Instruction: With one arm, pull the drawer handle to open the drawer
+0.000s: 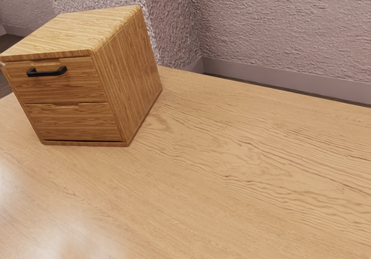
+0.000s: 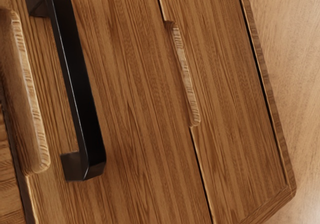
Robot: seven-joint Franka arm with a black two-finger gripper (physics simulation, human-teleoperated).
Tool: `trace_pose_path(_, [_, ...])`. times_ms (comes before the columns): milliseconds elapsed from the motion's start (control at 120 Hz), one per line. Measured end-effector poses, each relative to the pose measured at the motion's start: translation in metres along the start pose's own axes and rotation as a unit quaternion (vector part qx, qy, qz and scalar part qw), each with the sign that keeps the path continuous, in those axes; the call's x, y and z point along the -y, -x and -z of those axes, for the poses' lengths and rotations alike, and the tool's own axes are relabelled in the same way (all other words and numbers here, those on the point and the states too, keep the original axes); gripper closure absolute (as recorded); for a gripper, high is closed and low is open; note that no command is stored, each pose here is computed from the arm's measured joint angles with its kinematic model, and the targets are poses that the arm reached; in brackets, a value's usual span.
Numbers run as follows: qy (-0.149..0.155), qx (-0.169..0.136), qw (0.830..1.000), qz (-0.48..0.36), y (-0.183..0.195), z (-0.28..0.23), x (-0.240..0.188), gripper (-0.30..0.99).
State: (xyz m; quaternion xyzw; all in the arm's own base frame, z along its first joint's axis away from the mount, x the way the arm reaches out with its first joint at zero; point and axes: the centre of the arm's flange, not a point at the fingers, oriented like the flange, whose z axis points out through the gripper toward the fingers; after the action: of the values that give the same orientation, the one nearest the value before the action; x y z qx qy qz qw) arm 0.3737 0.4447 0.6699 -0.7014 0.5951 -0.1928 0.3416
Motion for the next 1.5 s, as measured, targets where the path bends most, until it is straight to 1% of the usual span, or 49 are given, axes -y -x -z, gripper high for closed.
trace_pose_path(125, [-0.005, -0.013, 1.0, -0.023, -0.013, -0.007, 0.017, 0.05])
trace_pose_path(208, [-0.002, -0.024, 0.999, -0.034, -0.026, -0.016, 0.024, 0.05])
trace_pose_path(308, [0.001, -0.028, 0.999, -0.034, -0.032, -0.021, 0.027, 0.05])
trace_pose_path(375, [0.007, -0.028, 0.999, -0.024, -0.035, -0.024, 0.026, 0.05])
trace_pose_path(517, [0.027, -0.043, 0.999, -0.003, -0.04, -0.027, 0.025, 0.04])
trace_pose_path(675, [0.048, -0.059, 0.997, 0.008, -0.052, -0.024, 0.035, 0.03])
trace_pose_path(925, [0.067, -0.076, 0.993, 0.052, -0.063, -0.03, 0.035, 0.01])
trace_pose_path(992, [0.071, -0.074, 0.993, 0.064, -0.064, -0.031, 0.035, 0.01])
trace_pose_path(1100, [0.076, -0.062, 0.991, 0.09, -0.053, -0.028, 0.029, 0.01])
trace_pose_path(1342, [0.078, -0.052, 0.987, 0.129, -0.045, -0.026, 0.025, 0.01])
trace_pose_path(1425, [0.074, -0.04, 0.986, 0.143, -0.036, -0.022, 0.022, 0.02])
trace_pose_path(1500, [0.064, -0.028, 0.988, 0.141, -0.035, -0.02, 0.032, 0.02])
